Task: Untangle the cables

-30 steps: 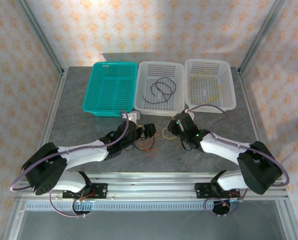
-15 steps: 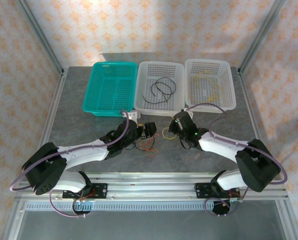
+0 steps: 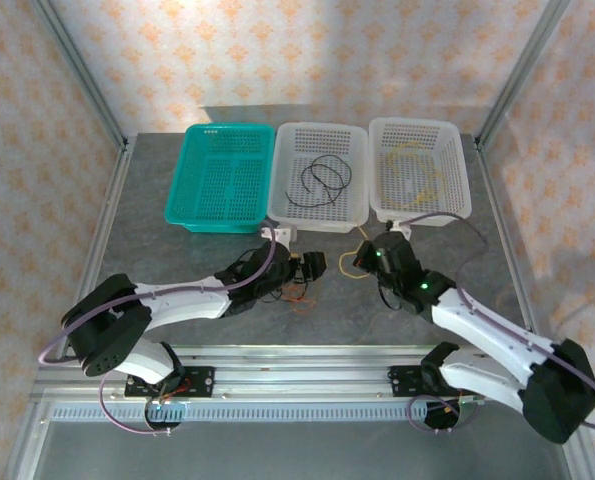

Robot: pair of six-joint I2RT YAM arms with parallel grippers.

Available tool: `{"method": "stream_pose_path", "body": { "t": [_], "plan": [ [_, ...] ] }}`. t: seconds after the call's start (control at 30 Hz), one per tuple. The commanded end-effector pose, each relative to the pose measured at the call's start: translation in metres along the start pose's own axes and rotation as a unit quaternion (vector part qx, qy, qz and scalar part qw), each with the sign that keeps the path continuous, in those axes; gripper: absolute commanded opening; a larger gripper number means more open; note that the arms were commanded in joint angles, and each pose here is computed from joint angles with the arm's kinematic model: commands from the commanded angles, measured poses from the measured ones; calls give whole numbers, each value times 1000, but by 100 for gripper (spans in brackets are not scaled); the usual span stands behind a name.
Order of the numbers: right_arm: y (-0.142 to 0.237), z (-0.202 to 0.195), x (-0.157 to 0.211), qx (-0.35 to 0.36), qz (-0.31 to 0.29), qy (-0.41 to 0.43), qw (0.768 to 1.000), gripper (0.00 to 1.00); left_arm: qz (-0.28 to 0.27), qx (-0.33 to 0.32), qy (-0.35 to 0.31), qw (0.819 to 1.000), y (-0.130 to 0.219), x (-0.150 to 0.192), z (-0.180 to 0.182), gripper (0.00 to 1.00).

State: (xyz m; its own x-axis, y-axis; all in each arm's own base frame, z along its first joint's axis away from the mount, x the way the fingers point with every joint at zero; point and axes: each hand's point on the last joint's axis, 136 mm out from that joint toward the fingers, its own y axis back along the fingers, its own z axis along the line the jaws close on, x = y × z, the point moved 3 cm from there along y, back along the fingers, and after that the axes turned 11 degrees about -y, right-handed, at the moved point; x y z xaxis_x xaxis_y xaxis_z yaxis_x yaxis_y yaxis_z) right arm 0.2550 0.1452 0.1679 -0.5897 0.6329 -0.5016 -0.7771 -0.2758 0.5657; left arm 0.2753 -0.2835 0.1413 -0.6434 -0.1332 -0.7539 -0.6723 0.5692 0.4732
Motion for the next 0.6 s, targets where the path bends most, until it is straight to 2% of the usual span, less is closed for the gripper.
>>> {"method": "stream_pose_path", "body": {
  "t": [0.0,0.1,0.2,0.33,0.43,0.57],
  "plan": [
    [16,-21,-6,32,-31,-9,999,0,-27,27,-2,999,-6,-21,-22,84],
    [24,-17,-12,24,-43,-20,999,0,-27,39,-11,999,-16,-27,-36,86],
    [28,-14,-18,34,-48,5,998,0,-33,44,-26,998,-25,-38,-48,91],
    [34,-20,-35,83,-94,-6,992,0,-51,40,-41,997,-30,-58,-57,96],
    [41,-17,-47,76,-129,-35,988,0,-60,49,-46,996,-35,-66,-65,99],
    [36,8,-44,23,-74,24,997,0,-60,74,-48,994,-45,-75,-80,100]
  ]
}}
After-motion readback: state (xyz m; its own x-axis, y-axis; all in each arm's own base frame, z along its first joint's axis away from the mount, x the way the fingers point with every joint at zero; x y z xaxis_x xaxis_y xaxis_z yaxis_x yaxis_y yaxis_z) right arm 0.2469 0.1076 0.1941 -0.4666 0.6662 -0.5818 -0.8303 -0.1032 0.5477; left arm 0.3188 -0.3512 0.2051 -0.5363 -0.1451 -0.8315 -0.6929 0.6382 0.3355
